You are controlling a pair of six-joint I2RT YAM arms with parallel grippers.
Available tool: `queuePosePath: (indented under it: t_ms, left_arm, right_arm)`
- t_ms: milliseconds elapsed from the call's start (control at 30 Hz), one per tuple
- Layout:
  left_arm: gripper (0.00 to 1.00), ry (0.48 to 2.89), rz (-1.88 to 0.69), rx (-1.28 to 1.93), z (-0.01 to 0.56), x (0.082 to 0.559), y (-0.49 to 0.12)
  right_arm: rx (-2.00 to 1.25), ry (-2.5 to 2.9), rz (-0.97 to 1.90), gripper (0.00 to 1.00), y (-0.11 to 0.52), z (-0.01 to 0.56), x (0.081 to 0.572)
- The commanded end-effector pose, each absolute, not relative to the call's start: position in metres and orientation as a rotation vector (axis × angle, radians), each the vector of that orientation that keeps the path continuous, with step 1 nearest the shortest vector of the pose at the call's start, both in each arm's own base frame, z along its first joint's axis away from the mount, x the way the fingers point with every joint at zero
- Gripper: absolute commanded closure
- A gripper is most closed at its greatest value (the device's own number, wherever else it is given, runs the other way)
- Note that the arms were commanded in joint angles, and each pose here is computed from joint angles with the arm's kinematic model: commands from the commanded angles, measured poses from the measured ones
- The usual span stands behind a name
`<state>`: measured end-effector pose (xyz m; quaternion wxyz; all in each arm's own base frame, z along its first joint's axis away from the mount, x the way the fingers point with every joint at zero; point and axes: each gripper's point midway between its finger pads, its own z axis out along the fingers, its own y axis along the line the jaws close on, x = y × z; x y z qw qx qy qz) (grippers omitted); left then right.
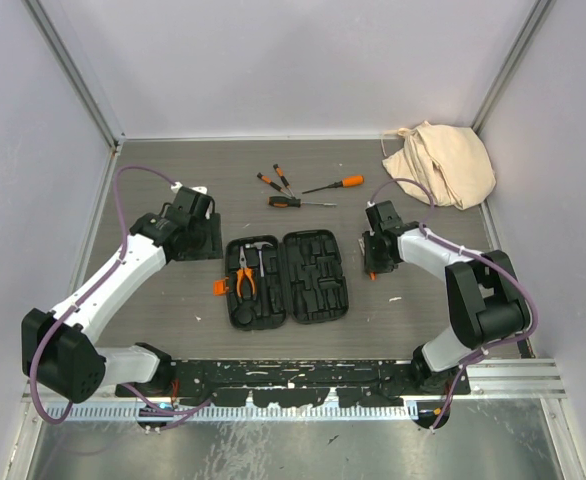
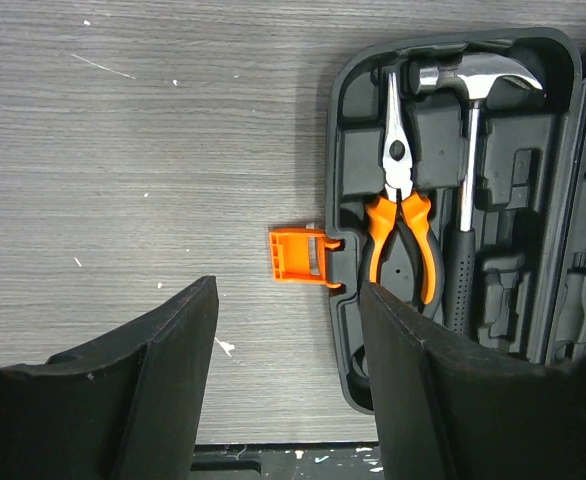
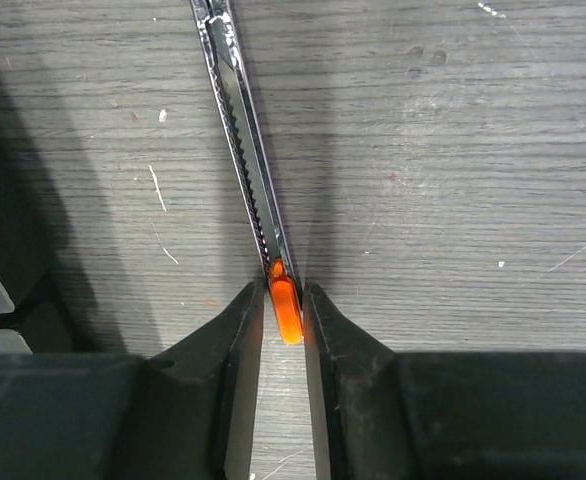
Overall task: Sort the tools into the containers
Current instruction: Pick up the utility knife at the center of the board.
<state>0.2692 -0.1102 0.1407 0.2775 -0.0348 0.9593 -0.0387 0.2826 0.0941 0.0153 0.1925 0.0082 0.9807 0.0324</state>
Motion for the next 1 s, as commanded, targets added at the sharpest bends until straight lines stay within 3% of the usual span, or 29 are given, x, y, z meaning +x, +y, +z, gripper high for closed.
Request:
queuePosePath:
  t_ms: [0, 300, 967]
  left_arm:
    - [0.40, 2.522, -0.145, -0.101, 0.153, 0.280, -0.116]
    - [0.40, 2.523, -0.147, -0.106, 0.152, 0.280, -0.116]
    - [0.41, 2.511, -0.162, -0.109, 0.155, 0.283, -0.118]
  right_arm:
    - [0.025, 2.752, 0.099, 0.74, 0.098, 0.010, 0.283]
    - [0.049, 2.691, 0.086, 0.93, 0.094, 0.025, 0.286]
    - [0.060, 2.556, 0.341, 0.94, 0.131, 0.084, 0.290]
